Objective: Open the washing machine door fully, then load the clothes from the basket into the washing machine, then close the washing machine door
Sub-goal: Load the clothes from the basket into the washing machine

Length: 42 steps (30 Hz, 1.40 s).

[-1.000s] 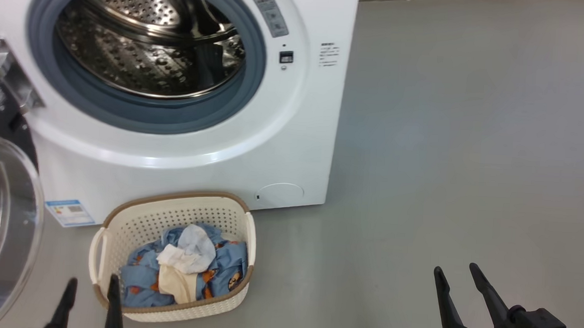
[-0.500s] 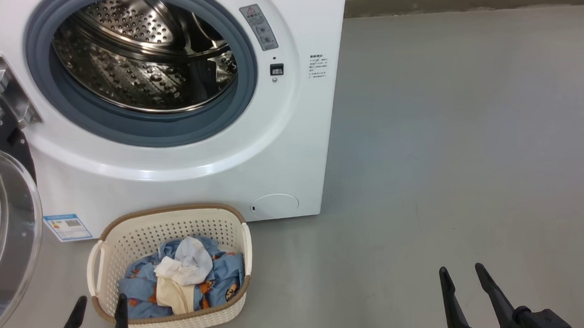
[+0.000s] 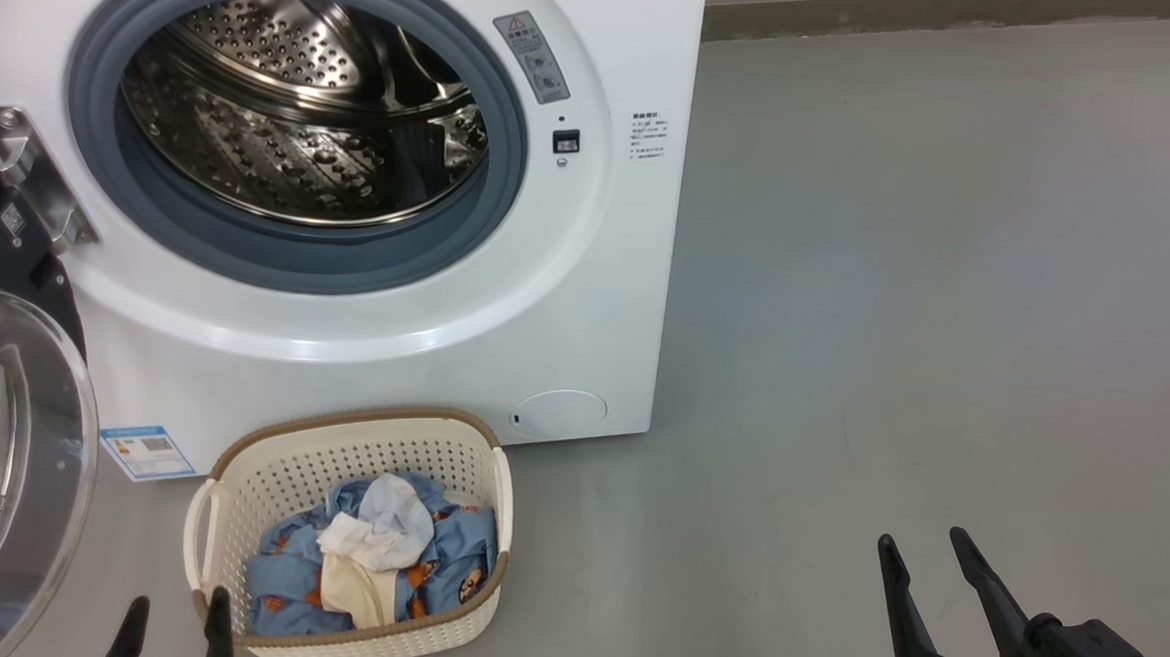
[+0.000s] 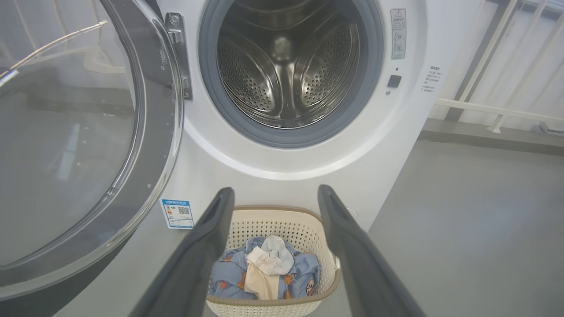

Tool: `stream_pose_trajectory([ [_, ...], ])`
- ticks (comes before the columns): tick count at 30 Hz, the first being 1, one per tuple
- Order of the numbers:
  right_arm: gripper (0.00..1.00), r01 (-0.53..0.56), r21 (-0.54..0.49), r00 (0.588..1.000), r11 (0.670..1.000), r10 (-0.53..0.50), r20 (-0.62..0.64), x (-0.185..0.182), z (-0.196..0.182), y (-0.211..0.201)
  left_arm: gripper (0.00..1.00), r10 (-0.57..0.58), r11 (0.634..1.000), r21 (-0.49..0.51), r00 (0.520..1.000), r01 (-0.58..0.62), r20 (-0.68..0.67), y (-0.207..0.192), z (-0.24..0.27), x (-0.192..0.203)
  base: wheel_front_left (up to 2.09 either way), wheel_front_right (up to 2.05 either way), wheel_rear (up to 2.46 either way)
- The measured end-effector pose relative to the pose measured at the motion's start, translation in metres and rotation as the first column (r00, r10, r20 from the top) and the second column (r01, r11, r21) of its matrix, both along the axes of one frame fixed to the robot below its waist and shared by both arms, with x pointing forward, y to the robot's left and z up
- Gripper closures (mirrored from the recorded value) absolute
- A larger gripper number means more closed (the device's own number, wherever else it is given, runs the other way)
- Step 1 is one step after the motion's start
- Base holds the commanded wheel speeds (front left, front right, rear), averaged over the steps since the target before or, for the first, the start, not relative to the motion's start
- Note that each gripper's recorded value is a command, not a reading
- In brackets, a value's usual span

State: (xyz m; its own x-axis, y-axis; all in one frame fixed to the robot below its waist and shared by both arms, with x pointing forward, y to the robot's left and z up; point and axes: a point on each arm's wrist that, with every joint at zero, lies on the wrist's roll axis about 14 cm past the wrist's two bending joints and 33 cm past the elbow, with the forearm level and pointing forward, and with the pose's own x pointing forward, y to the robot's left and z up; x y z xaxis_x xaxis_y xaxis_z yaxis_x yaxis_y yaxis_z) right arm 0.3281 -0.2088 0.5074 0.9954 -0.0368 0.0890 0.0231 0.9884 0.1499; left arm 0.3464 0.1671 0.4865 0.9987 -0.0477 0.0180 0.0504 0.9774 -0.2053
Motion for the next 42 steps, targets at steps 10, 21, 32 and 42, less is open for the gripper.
stream_pose_trajectory([
  [10,0.0,-0.004,0.007,1.0,1.0,0.004,-0.003,0.001,-0.001,0.003,0.0,0.024,1.0,0.003,1.0,-0.024,-0.017,0.009,-0.005,-0.001,0.71,-0.72,0.01],
  [21,0.0,-0.002,0.009,1.0,1.0,0.002,-0.023,-0.003,-0.008,0.003,0.0,0.01,0.999,0.044,1.0,-0.009,-0.017,0.007,-0.006,-0.001,1.76,-1.81,0.05],
  [32,0.0,-0.009,0.01,0.999,1.0,0.009,-0.034,0.0,-0.011,0.005,0.0,0.009,0.999,0.043,0.999,-0.008,-0.031,0.005,-0.01,-0.002,0.69,-0.69,0.0],
  [42,0.0,-0.015,0.013,0.999,1.0,0.016,-0.045,0.003,-0.014,0.007,0.0,0.013,0.999,0.042,0.999,-0.011,-0.043,0.007,-0.014,-0.002,0.0,0.0,0.0],
])
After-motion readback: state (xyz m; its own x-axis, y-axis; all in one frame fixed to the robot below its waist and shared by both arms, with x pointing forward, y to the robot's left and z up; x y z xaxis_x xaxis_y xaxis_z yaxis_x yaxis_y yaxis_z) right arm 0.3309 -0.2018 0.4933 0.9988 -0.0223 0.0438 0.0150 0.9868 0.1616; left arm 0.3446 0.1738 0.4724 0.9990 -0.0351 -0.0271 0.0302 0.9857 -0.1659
